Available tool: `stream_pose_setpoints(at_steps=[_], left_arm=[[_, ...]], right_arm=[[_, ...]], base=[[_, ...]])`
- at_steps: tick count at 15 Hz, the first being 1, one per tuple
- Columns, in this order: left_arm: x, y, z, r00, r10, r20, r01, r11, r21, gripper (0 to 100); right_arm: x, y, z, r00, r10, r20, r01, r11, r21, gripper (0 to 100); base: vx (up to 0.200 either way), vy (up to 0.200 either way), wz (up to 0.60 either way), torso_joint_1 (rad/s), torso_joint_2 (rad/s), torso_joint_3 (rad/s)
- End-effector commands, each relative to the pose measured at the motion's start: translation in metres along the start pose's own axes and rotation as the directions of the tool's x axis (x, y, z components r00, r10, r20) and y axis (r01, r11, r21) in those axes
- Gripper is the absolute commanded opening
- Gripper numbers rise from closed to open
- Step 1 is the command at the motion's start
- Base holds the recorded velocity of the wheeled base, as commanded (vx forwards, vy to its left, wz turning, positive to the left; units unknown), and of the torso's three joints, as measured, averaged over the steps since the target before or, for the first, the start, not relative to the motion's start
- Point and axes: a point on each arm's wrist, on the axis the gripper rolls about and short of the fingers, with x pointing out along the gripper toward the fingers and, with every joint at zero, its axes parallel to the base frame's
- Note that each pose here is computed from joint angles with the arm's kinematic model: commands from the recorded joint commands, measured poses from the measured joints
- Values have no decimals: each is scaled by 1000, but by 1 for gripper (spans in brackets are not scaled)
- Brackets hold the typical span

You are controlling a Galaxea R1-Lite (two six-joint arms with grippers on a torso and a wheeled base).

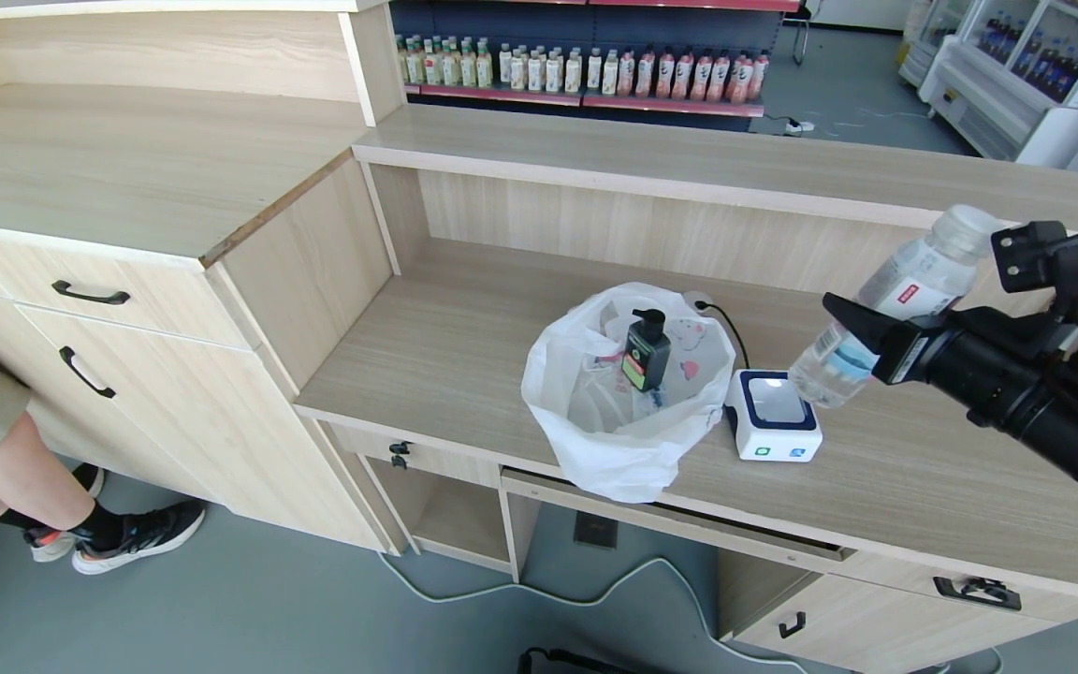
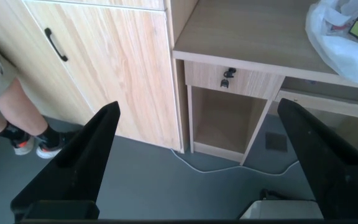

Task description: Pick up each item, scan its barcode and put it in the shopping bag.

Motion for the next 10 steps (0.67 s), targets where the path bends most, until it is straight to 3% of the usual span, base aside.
stream_pose_setpoints(at_steps=[1, 5, 10], left_arm=[[0, 0, 0, 1000, 1, -1, -1, 1000, 1, 100], [0, 0, 0, 1000, 1, 1, -1, 1000, 1, 100], [0, 0, 0, 1000, 5, -1, -5, 1000, -1, 100]], right_arm=[[2, 3, -3, 1000, 12, -8, -12, 1000, 4, 0], [4, 5, -6, 1000, 21, -16, -21, 1000, 6, 0], [21, 5, -26, 997, 34, -66, -33, 999, 18, 0]], base=[[0, 200, 0, 2, -2, 2], [0, 200, 0, -1, 2, 1], [0, 0, 0, 0, 0, 0]])
